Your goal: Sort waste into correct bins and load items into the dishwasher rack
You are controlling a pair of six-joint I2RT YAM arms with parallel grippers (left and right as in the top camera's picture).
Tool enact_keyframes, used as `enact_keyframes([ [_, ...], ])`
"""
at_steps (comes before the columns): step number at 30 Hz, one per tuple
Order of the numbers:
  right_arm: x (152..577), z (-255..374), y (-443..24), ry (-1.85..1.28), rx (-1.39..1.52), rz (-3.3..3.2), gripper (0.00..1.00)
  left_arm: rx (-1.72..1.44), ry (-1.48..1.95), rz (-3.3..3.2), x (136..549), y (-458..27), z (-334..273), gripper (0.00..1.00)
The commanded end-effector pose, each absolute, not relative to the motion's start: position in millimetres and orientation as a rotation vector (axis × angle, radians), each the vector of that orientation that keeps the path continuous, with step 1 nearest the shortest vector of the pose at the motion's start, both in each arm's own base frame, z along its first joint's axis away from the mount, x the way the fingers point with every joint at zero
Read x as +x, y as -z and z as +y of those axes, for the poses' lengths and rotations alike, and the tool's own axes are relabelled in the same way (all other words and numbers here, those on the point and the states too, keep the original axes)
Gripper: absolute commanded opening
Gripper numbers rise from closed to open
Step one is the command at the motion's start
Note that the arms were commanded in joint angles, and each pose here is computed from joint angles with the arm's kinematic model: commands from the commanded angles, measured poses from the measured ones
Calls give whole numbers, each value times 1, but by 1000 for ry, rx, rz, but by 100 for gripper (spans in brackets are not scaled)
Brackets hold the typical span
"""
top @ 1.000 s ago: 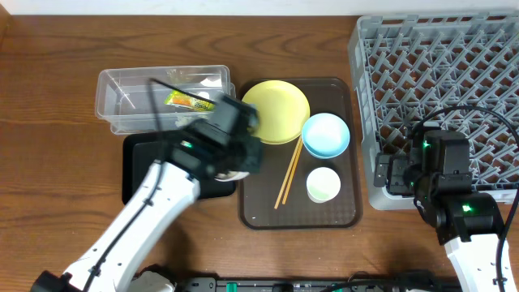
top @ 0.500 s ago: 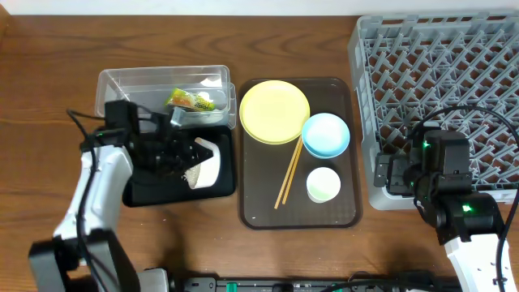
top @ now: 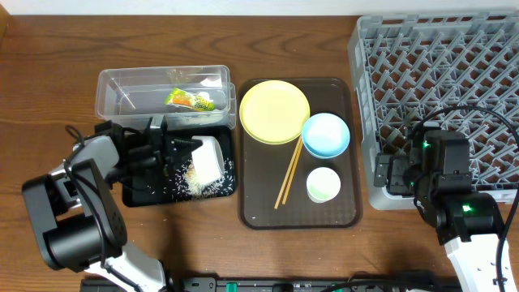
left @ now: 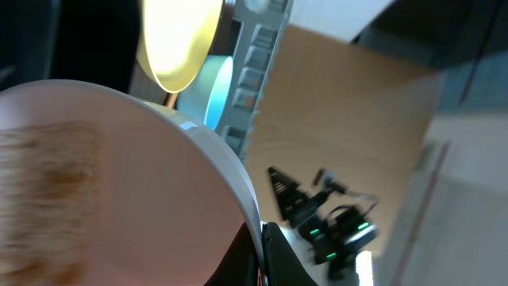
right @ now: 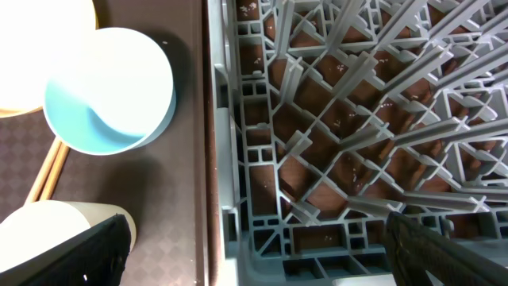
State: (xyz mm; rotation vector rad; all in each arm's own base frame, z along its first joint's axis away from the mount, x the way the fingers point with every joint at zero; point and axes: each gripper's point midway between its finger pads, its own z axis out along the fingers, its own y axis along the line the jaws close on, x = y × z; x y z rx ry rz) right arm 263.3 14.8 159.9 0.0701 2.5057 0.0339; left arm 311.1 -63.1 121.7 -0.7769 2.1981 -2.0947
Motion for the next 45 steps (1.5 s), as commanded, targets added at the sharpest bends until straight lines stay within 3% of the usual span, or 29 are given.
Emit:
enact_keyframes([
  [1,266,16,-168,-30,53,2484,99,-1064,2232,2103,314,-128,-52,6],
  [7,266,16,-168,-30,53,2484,99,-1333,2288,2036,316,-128,-39,6],
  [23,266,16,-168,-29,54,2484,99,-1477,2323,2008,316,-129,-37,6],
  [30,266,16,-168,-29,53,2484,99,-819,2108,2120,312,-156,-52,6],
  [38,266,16,-168,-29,54,2484,99,-251,1199,2647,296,-147,-96,6],
  [45,266,16,-168,-29,54,2484,99,300,857,2681,281,-138,-178,6],
])
